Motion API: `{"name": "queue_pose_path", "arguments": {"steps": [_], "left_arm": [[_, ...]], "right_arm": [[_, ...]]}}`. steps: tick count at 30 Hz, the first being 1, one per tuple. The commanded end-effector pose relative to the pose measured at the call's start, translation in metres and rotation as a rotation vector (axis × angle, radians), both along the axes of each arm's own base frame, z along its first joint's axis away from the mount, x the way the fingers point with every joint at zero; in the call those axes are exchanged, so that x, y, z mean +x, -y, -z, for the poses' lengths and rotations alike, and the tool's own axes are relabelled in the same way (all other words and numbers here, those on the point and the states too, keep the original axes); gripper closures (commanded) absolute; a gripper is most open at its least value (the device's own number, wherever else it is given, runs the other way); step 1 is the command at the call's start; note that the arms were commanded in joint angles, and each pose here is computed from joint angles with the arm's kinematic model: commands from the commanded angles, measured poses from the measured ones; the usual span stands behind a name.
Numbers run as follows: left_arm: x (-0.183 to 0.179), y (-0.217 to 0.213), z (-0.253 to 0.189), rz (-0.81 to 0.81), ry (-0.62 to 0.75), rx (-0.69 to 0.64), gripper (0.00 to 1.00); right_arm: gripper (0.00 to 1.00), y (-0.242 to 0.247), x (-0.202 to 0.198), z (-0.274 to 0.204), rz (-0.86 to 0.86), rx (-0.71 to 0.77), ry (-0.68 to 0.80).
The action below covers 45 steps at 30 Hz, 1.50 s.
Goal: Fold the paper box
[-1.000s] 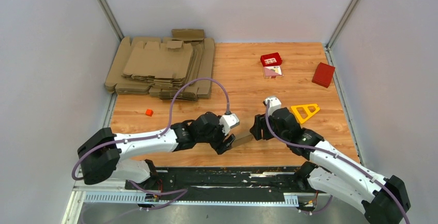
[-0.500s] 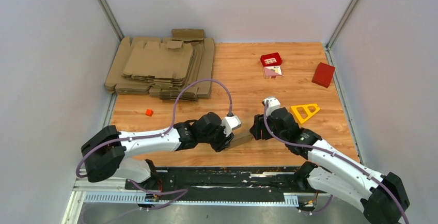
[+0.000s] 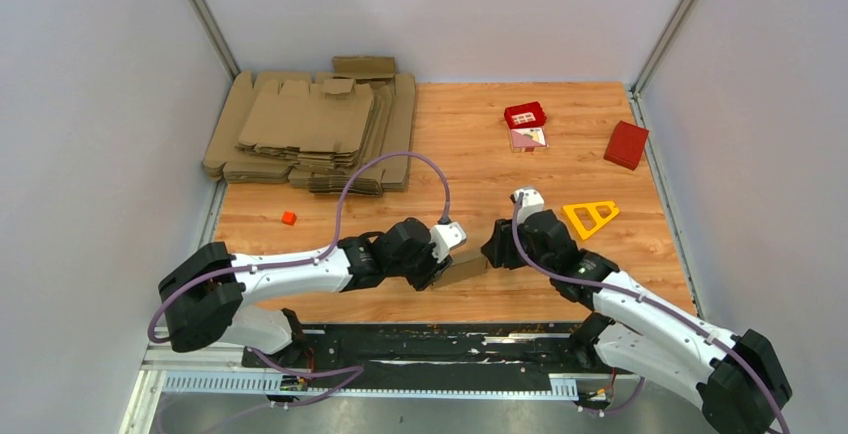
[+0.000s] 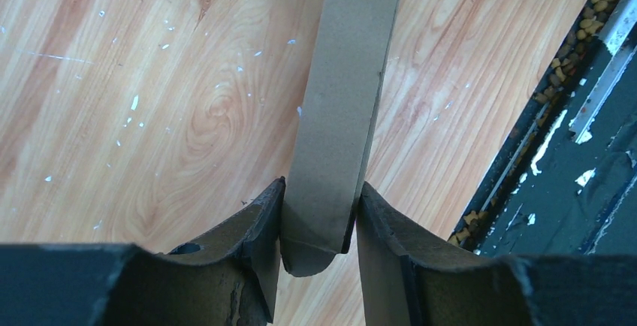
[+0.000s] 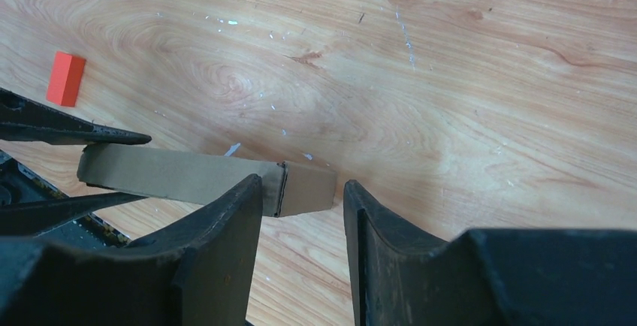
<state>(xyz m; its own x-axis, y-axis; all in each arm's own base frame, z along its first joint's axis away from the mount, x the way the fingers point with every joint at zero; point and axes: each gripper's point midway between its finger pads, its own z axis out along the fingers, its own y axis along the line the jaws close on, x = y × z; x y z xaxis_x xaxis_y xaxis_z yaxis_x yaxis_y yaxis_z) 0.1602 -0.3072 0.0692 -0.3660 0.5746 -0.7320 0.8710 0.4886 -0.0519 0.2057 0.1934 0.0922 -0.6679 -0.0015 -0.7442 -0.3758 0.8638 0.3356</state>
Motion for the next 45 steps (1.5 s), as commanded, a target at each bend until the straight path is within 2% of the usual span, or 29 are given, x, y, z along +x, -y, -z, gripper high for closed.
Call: {"name": "queue_pose_path", "arguments": {"steps": [1,4,7,12,13,15,22,25,30,33,35,36,37,39,41,45], "left_arm": [[0.017,0.002,-0.012,-0.016,0.081,0.020,0.55],[0.020,0.001,-0.015,0.000,0.113,0.025,0.55],[0.015,0.005,-0.018,0.106,0.167,-0.002,0.55],[0.008,0.010,-0.019,0.184,0.186,-0.031,0.58],[0.007,0.010,-0.019,0.194,0.187,-0.031,0.61],[0.004,0.012,-0.019,0.213,0.179,-0.033,0.64],[-0.019,0.026,-0.029,0.377,0.126,-0.085,0.65],[-0.015,0.031,-0.027,0.423,0.134,-0.054,0.64],[0.009,0.037,-0.024,0.498,0.190,0.021,0.62],[0.026,0.037,-0.016,0.575,0.219,0.078,0.68],[0.033,0.037,-0.010,0.635,0.219,0.096,0.69],[0.036,0.038,-0.008,0.656,0.210,0.095,0.67],[0.037,0.040,-0.008,0.676,0.197,0.089,0.66],[0.043,0.041,-0.006,0.689,0.178,0.098,0.60],[0.048,0.043,-0.005,0.684,0.183,0.120,0.50],[0.060,0.041,-0.010,0.628,0.215,0.137,0.36]], "right_arm": [[0.57,0.019,-0.028,0.030,-0.012,-0.081,-0.121],[0.57,0.021,-0.030,0.013,-0.023,-0.062,-0.089],[0.50,0.019,-0.025,-0.012,-0.047,-0.047,-0.021],[0.40,-0.007,-0.023,-0.069,-0.235,0.010,0.123],[0.37,-0.013,-0.025,-0.075,-0.288,0.014,0.146],[0.25,-0.024,-0.029,-0.081,-0.404,0.012,0.194],[0.23,-0.031,-0.038,-0.092,-0.561,-0.039,0.195],[0.23,-0.021,-0.045,-0.095,-0.517,-0.062,0.113],[0.24,0.005,-0.037,-0.101,-0.287,-0.077,0.066],[0.23,0.014,-0.033,-0.108,-0.223,-0.089,0.074],[0.07,0.022,-0.033,-0.110,-0.176,-0.110,0.047],[0.01,0.028,-0.034,-0.109,-0.146,-0.125,0.028],[0.00,0.034,-0.034,-0.109,-0.118,-0.139,0.019],[0.00,0.046,-0.034,-0.109,-0.057,-0.158,0.020],[0.00,0.055,-0.034,-0.112,-0.007,-0.152,0.042],[0.00,0.057,-0.032,-0.108,0.010,-0.166,0.029]]}}
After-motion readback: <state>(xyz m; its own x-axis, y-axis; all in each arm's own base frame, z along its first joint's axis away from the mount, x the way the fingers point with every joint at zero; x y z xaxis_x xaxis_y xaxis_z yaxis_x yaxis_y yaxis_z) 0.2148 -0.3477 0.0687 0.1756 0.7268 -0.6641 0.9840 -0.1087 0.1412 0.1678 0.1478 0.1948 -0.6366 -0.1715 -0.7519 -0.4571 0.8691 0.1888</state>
